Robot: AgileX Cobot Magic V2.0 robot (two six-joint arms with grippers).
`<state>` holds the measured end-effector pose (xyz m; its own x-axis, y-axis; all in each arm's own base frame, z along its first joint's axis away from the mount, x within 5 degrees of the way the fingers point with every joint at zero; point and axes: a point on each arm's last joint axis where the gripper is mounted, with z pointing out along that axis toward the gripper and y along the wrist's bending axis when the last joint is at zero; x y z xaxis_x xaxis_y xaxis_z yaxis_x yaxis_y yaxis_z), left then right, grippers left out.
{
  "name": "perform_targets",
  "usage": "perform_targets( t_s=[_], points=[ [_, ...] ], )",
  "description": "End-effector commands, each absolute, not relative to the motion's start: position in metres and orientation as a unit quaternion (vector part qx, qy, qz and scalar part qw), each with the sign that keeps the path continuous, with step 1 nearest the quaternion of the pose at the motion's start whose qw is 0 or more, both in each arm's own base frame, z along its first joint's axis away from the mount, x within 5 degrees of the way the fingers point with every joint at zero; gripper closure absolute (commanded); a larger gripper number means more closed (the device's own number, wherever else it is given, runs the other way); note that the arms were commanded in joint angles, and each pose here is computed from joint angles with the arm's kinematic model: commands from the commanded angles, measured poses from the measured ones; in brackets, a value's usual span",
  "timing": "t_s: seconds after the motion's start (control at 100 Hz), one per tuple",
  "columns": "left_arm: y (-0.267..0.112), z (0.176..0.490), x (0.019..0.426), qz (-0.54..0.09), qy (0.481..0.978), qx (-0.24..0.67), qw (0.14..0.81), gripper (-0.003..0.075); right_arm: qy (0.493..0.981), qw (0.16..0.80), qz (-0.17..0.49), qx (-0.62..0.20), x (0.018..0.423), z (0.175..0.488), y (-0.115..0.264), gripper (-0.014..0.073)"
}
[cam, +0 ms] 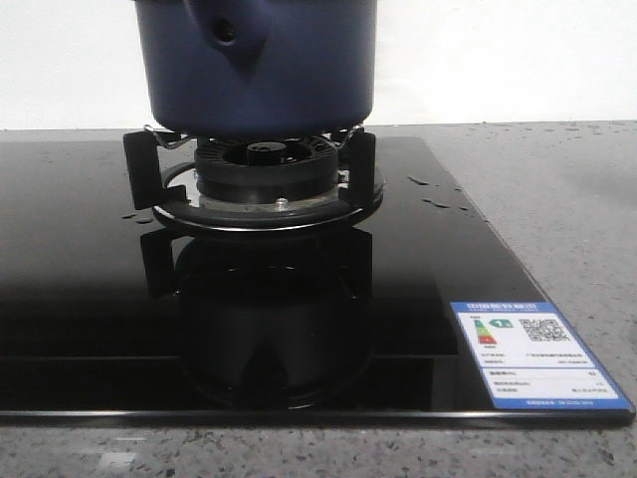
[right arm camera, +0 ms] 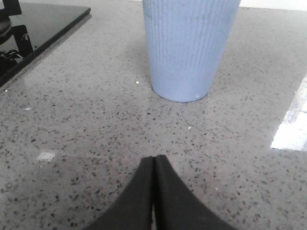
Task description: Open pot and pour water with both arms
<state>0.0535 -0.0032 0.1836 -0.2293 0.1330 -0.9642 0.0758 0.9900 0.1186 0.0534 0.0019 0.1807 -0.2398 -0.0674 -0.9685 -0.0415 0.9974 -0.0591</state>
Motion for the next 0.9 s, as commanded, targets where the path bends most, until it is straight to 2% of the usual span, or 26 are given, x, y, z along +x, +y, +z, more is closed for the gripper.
perform_targets(
  t_s=[0.0,0.66,0.76,0.89],
  points=[
    [-0.003,0.178,0.054,0.018,0.773,0.057,0.632,0.0739,0.787,0.616,-0.013,-0.034,0.053,0.173,0.002,0.0669],
    [-0.002,0.177,0.054,0.031,0.772,0.066,0.631,0.0739,0.786,0.617,-0.018,-0.037,0.054,0.174,0.001,0.0669],
    [-0.001,0.178,0.054,0.045,0.770,0.075,0.632,0.0739,0.760,0.648,-0.027,-0.041,0.055,0.181,0.001,0.0669],
    [-0.001,0.178,0.054,0.045,0.770,0.075,0.632,0.0739,0.709,0.706,0.004,-0.009,0.056,0.195,0.001,0.0669]
  ],
)
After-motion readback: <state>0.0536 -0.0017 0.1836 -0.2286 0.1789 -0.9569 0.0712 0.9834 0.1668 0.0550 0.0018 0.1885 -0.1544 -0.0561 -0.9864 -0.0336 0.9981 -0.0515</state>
